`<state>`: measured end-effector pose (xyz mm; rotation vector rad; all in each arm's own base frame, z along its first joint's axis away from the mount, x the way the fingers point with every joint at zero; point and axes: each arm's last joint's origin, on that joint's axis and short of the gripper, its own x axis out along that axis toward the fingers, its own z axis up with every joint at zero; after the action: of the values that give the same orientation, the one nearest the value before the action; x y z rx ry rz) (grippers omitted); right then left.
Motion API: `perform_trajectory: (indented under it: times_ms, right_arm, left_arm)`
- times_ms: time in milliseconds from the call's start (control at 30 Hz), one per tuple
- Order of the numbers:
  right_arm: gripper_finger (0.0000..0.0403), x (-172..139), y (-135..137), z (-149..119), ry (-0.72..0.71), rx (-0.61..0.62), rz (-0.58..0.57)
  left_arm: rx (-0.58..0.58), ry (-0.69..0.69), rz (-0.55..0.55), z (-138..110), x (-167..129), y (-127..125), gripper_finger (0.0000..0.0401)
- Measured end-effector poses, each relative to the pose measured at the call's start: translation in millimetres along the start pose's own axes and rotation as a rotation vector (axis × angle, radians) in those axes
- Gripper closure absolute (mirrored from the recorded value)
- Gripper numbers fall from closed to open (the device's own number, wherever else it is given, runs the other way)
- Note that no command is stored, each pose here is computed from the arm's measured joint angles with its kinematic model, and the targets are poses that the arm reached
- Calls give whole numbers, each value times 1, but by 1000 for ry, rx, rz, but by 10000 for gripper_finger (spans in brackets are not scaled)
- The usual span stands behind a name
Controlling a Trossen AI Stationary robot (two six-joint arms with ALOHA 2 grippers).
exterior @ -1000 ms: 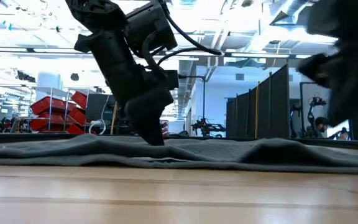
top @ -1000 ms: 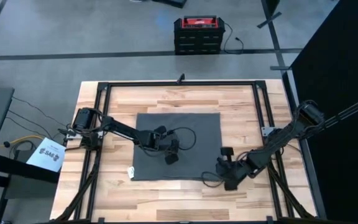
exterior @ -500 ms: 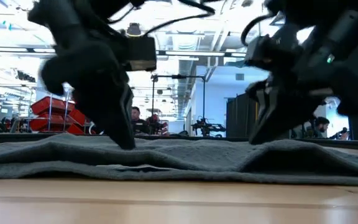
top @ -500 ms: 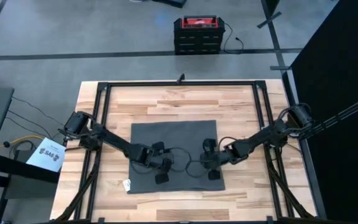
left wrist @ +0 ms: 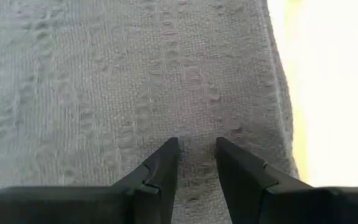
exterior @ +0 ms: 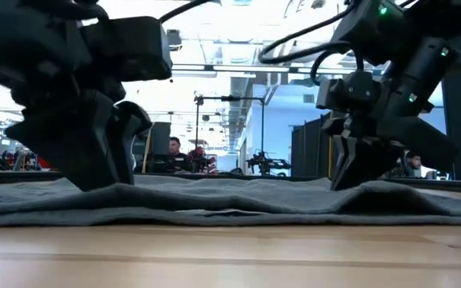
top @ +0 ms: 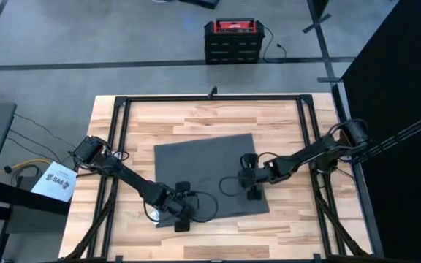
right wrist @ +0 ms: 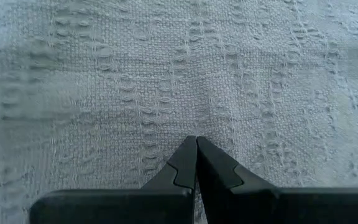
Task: Roll towel
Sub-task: Fold the gray towel
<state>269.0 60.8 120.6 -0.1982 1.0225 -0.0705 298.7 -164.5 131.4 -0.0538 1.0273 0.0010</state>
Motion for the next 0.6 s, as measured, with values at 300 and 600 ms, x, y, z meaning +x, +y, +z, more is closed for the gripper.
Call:
perform_trajectory:
  times_ms: [300, 600]
  right_arm:
    - [403, -21, 25, 22, -259, 0, 130]
    - [403, -5, 80, 3, -209, 8, 258]
  left_arm:
    - [-7, -25, 0, 3, 2, 6, 306]
    - [-14, -31, 3, 4, 3, 7, 306]
